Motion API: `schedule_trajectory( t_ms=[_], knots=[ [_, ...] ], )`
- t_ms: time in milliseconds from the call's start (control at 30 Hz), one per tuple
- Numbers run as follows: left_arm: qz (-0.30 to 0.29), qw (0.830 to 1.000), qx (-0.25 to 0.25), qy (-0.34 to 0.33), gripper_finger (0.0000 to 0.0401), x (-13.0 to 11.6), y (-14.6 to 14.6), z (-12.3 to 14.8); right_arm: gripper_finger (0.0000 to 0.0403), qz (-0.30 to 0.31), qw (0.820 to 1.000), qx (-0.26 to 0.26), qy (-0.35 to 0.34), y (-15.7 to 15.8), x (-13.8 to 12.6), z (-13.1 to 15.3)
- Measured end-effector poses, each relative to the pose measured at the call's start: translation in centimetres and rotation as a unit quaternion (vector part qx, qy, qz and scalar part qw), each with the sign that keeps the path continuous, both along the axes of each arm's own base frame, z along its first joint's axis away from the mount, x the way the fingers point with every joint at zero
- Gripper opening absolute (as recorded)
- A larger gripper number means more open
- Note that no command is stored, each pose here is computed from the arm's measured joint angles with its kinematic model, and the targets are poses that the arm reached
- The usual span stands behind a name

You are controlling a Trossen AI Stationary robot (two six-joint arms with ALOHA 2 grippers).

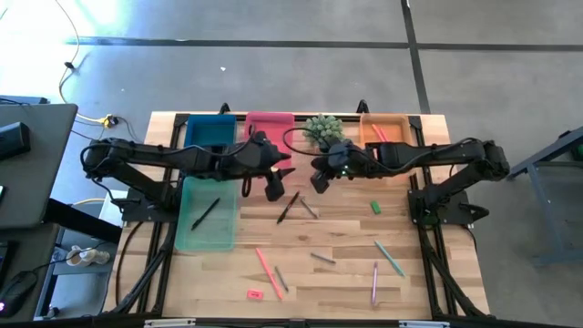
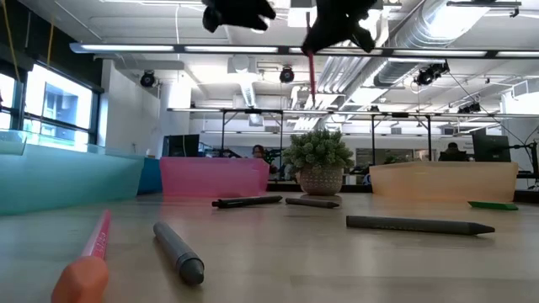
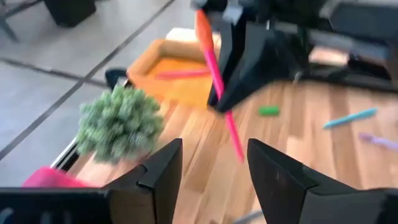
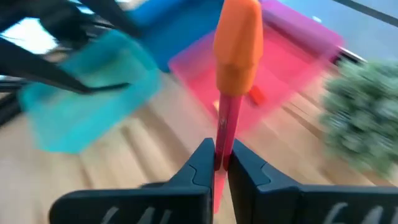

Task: Sort crayons/erasers/pens/pencils in bins
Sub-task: Put the pink pencil into the orange bin

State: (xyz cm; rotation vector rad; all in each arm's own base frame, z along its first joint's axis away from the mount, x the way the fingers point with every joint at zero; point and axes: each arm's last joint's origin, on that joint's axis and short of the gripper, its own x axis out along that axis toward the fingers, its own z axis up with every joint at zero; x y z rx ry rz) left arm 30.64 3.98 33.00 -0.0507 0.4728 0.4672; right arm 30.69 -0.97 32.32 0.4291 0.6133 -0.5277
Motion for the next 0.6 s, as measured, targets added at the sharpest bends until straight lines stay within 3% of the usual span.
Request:
schedule_trajectory(
  t_ms=[200,600],
  knots=[
    [0.013,0.999,0.008,0.048,0.0167,-0.6,1.2,-0.7,0.0009,-0.037,0.998,0.011,0.05,-1.3,-0.8,-0.7],
    [0.077,0.996,-0.024,0.031,0.0162,-1.2,3.9,-0.7,0.0009,-0.038,0.989,-0.037,0.138,-5.0,-2.9,-0.8]
  ],
)
